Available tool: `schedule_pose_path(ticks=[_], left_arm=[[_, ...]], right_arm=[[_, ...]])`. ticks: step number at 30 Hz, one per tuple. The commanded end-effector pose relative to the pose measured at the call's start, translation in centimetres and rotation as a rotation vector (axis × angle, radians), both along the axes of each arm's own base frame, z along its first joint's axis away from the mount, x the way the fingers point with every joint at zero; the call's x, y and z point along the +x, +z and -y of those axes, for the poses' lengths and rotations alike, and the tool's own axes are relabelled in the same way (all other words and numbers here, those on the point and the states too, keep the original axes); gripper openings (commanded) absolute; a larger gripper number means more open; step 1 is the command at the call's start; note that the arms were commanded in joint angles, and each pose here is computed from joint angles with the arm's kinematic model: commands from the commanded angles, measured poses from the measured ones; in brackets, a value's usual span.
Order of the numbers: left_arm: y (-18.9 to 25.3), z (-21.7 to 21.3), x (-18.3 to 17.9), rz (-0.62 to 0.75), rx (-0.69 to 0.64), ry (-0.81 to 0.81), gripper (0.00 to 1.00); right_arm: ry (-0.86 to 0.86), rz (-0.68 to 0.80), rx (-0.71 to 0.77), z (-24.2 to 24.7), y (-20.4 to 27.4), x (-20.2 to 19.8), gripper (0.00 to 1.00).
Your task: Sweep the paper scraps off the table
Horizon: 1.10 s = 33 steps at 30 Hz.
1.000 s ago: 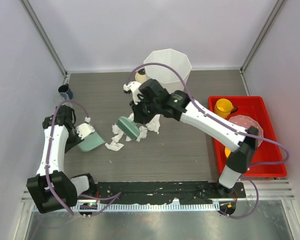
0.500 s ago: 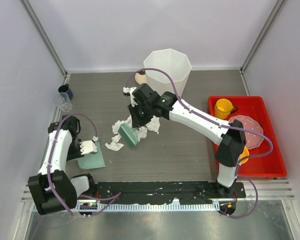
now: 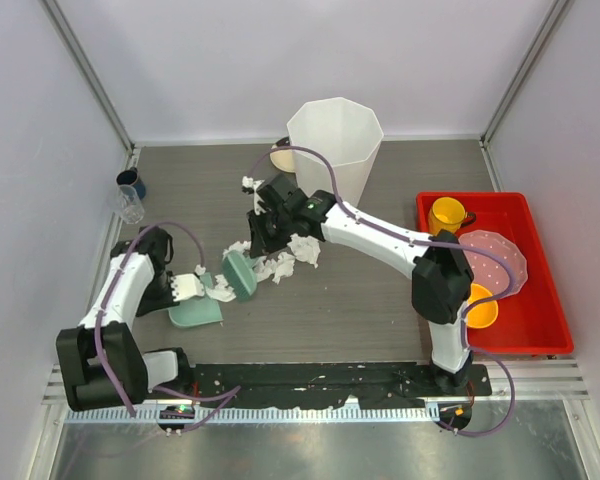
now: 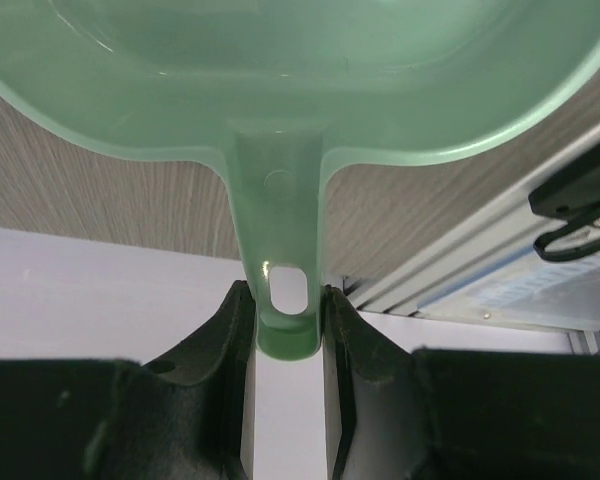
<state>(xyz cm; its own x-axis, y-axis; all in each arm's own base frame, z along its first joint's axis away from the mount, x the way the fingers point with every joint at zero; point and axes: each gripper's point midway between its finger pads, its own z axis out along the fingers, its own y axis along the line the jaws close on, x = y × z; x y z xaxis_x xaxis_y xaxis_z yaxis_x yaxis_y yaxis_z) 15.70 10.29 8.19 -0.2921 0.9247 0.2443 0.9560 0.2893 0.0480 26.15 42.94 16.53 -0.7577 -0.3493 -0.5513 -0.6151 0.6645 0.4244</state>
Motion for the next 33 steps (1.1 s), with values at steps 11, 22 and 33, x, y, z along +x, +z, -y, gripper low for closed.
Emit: schedule_pose_path(ticks=[11, 22, 33], left_arm=[[-3.2, 4.2, 5.4, 0.206, -0.239, 0.109, 0.00], [-4.3, 4.3, 4.8, 0.204, -0.304, 0.203, 0.00], [-3.8, 3.6, 4.0, 0.251, -0.272, 0.215, 0.00]], right_arm=[[0.044, 0.025, 0.322, -5.5, 8.3, 1.0, 0.01], [-0.007, 0.276, 0.168, -0.1, 14.1, 3.0, 0.01], [-0.043, 0.299, -0.011, 1.1, 8.6, 5.2, 0.01]])
